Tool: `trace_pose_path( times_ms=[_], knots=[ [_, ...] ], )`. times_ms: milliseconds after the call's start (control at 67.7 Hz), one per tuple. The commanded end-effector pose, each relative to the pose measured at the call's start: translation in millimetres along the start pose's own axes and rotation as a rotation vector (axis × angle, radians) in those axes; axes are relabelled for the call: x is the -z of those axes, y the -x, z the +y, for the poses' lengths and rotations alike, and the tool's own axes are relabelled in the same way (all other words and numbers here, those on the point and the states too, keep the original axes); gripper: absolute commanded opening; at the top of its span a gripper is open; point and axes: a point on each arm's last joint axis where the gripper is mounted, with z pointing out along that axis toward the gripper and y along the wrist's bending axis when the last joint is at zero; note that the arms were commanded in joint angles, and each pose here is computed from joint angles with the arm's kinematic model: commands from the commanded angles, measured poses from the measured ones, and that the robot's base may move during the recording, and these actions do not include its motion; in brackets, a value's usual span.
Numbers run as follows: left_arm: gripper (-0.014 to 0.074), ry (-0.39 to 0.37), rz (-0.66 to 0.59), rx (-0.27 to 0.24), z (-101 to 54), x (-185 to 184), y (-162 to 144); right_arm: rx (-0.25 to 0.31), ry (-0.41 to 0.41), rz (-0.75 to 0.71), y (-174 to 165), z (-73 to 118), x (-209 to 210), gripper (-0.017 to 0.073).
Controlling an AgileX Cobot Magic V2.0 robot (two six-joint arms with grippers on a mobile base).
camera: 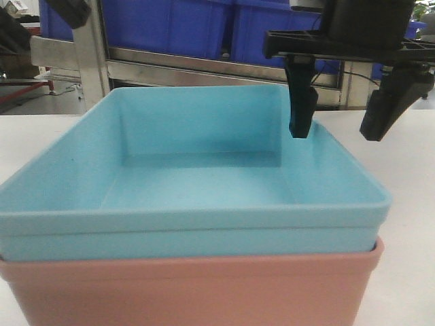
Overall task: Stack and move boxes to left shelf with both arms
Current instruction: 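Raise the right gripper and bring the left gripper over the stack, then lower both grippers onto opposite walls of the light-blue box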
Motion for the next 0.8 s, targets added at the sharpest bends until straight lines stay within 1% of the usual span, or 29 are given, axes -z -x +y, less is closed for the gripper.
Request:
trace_pose_path(
  times_ms=[0, 59, 103, 118, 133, 148, 192, 236, 251, 310, 340, 399, 488, 503, 517, 576, 724, 783],
  knots=[
    [0.0384, -0.019, -0.077, 0.012, -6.4, 0.6, 19.4, 0.022, 0.029, -0.084, 3.8, 2.5, 23.8, 0.0560],
    [0.0384, -0.012, -0.044, 0.048, -6.6, -7.6, 23.3, 0.022, 0.029, -0.084, 3.8, 2.5, 23.8, 0.0560],
    [0.0383, 0.008, -0.015, 0.058, -7.0, -12.6, 25.0, 0.022, 0.029, -0.084, 3.8, 2.5, 23.8, 0.0560],
    [0.0381, 0.019, 0.000, 0.060, -6.7, -15.4, 25.4, 0.022, 0.029, -0.084, 3.8, 2.5, 23.8, 0.0560],
    [0.0377, 0.039, 0.012, 0.050, -6.0, -17.1, 25.7, 0.022, 0.029, -0.084, 3.8, 2.5, 23.8, 0.0560],
    [0.0372, 0.053, 0.031, 0.059, -6.2, -18.5, 25.5, 0.022, 0.029, -0.084, 3.8, 2.5, 23.8, 0.0560],
    [0.0362, 0.091, 0.061, 0.048, -7.5, -22.9, 26.6, 0.022, 0.030, -0.086, 3.9, 2.6, 23.9, 0.0560],
    [0.0353, 0.158, 0.096, 0.016, -8.1, -27.5, 27.4, 0.022, 0.032, -0.090, 4.3, 2.8, 23.9, 0.0560],
    [0.0353, 0.176, 0.109, 0.017, -8.7, -28.5, 27.2, 0.022, 0.032, -0.090, 4.3, 2.8, 23.9, 0.0560],
    [0.0353, 0.230, 0.133, -0.014, -12.8, -33.1, 28.7, 0.022, 0.032, -0.090, 4.3, 2.8, 23.9, 0.0560],
    [0.0353, 0.254, 0.146, -0.020, -16.2, -35.0, 29.5, 0.022, 0.032, -0.090, 4.3, 2.8, 23.9, 0.0560],
    [0.0353, 0.270, 0.162, -0.008, -22.7, -38.2, 30.6, 0.022, 0.032, -0.090, 4.3, 2.8, 23.9, 0.0560],
    [0.0353, 0.270, 0.175, 0.017, -30.6, -44.1, 32.7, 0.022, 0.036, -0.099, 5.1, 3.1, 24.0, 0.0560],
    [0.0353, 0.275, 0.181, 0.035, -31.0, -45.5, 32.8, 0.022, 0.037, -0.101, 5.3, 3.2, 24.0, 0.0560],
    [0.0353, 0.277, 0.180, 0.040, -31.1, -45.7, 33.6, 0.022, 0.038, -0.104, 5.6, 3.4, 24.0, 0.0560],
    [0.0353, 0.296, 0.205, 0.089, -30.4, -52.9, 34.0, 0.022, 0.042, -0.113, 6.4, 3.8, 24.1, 0.0560],
    [0.0353, 0.341, 0.283, 0.132, -27.3, -69.4, 31.5, 0.018, 0.050, -0.128, 8.0, 4.5, 23.9, 0.0560],
    [0.0353, 0.344, 0.313, 0.143, -26.9, -74.9, 28.8, 0.017, 0.058, -0.140, 9.2, 5.3, 23.7, 0.0560]
  ],
)
